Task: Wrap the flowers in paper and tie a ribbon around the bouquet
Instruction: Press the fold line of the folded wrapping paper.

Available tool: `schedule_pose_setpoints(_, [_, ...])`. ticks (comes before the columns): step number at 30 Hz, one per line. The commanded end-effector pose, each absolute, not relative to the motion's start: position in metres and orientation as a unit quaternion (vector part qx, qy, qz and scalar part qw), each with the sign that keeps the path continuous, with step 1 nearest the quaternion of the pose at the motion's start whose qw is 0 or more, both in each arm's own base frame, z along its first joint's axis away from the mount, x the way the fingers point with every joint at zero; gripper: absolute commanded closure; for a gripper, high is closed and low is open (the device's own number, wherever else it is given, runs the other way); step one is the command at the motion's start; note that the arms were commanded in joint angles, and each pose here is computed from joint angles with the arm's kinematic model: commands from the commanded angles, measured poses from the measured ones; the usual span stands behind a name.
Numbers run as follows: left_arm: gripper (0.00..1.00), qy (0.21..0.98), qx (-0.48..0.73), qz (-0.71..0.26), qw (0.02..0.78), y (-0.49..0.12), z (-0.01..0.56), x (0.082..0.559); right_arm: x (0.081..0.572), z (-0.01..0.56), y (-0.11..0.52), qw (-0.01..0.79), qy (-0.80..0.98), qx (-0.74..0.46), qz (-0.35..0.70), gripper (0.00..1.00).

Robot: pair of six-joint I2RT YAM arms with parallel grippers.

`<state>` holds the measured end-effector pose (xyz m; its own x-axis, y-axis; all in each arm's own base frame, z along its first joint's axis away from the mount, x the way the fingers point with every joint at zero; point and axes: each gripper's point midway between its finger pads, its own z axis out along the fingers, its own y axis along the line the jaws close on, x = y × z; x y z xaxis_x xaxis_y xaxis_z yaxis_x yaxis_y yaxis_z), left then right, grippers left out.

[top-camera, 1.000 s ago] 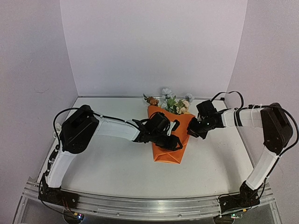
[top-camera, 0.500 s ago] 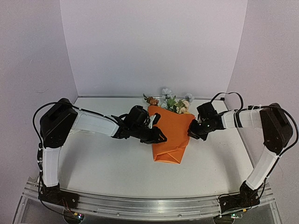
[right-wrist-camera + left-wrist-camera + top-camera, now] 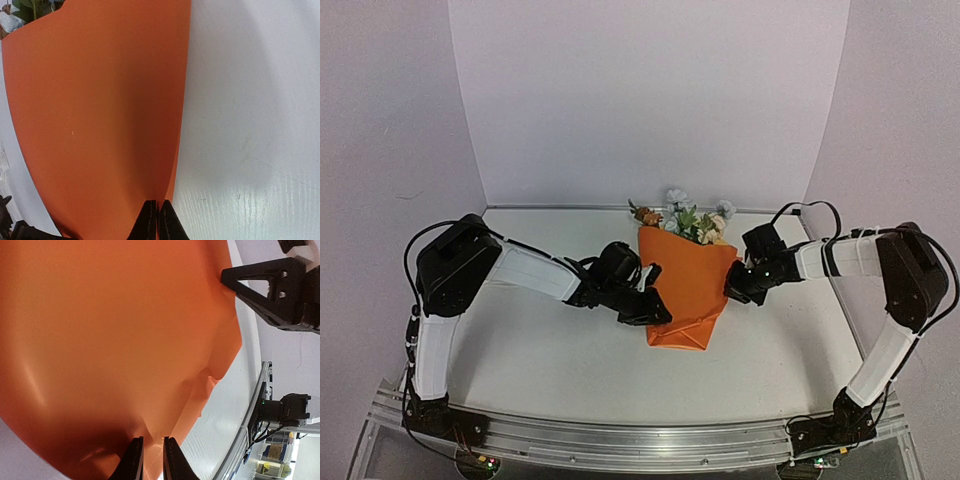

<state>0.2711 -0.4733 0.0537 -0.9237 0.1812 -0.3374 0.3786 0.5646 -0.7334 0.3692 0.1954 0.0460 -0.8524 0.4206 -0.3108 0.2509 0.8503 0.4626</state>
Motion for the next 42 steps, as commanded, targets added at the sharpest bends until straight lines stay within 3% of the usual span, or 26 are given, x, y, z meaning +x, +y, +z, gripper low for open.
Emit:
schedule_pose_setpoints(1, [0.83, 0.885, 0.153, -0.429, 0.094, -0.472, 0.043, 0.269, 0.371, 0.067, 0.195, 0.230, 0.931, 0.172, 0.224, 0.86])
schedule_pose_setpoints(11, [0.84, 0.887, 0.149, -0.428, 0.094, -0.472, 0.040, 0.272, 0.331, 0.082, 0.216, 0.218, 0.926, 0.155, 0.267, 0.49])
schedule_pose_setpoints(15, [0.84, 0.885, 0.149, -0.430, 0.095, -0.473, 0.041, 0.273, 0.320, 0.077, 0.232, 0.203, 0.929, 0.146, 0.274, 0.44])
schedule_pose_setpoints(24, [0.84, 0.884, 0.152, -0.431, 0.098, -0.473, 0.044, 0.274, 0.323, 0.056, 0.248, 0.179, 0.930, 0.156, 0.282, 0.65])
schedule_pose_setpoints(31, [0.81, 0.882, 0.155, -0.435, 0.098, -0.470, 0.050, 0.274, 0.318, 0.045, 0.244, 0.171, 0.934, 0.158, 0.273, 0.98])
schedule_pose_setpoints(36, [0.72, 0.867, 0.171, -0.459, 0.089, -0.466, 0.073, 0.261, 0.320, 0.044, 0.246, 0.178, 0.934, 0.150, 0.272, 1.00])
schedule_pose_setpoints(42, [0.75, 0.872, 0.163, -0.458, 0.053, -0.455, 0.060, 0.244, 0.324, 0.053, 0.247, 0.203, 0.933, 0.136, 0.266, 1.00])
